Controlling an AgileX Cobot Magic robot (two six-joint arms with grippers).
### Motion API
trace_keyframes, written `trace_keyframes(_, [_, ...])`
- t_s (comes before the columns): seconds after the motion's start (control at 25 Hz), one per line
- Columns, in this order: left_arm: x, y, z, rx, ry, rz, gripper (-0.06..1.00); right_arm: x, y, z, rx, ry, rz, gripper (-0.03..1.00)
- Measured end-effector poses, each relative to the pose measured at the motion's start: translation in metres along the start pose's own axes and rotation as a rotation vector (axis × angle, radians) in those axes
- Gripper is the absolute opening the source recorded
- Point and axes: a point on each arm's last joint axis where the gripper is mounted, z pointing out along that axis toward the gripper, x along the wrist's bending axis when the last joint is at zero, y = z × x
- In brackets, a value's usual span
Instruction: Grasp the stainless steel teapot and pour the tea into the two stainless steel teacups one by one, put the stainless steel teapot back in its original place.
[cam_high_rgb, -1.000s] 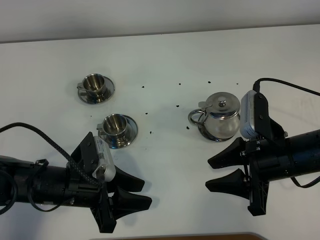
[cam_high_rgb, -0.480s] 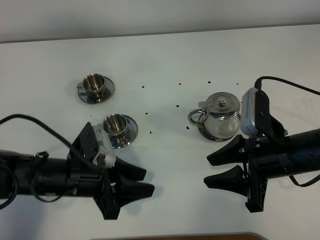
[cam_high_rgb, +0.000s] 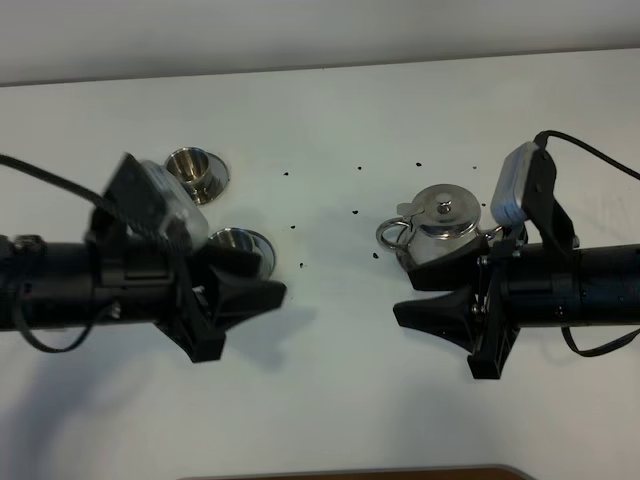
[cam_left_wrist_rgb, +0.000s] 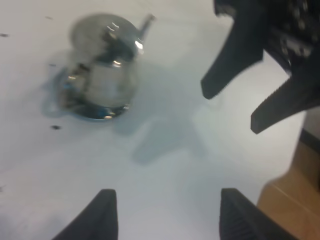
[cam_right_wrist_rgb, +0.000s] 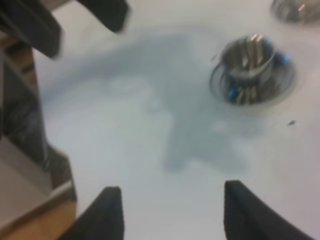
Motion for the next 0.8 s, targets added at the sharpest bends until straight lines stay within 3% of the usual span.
trace_keyframes(0.2, [-0.015,0.006,-0.037,0.064,0.146,-0.155,0.52,-0.012,0.012,0.000,-0.012,-0.083,-0.001,0.43])
trace_keyframes(0.32, [-0.020,0.000,-0.059,0.146,0.279,-0.269,0.52,-0.022,0.028,-0.001,-0.022,-0.139,0.021,0.43])
trace_keyframes(0.48, [-0.021,-0.014,-0.092,0.314,0.534,-0.434,0.52,-0.031,0.054,-0.003,-0.003,-0.173,0.049,0.43])
trace_keyframes(0.64, [-0.020,-0.035,-0.119,0.508,0.784,-0.542,0.51,-0.038,0.081,-0.008,0.062,-0.196,0.076,0.43])
trace_keyframes(0.8, [-0.021,-0.042,-0.131,0.593,0.881,-0.571,0.48,-0.046,0.106,-0.019,0.163,-0.281,0.110,0.43])
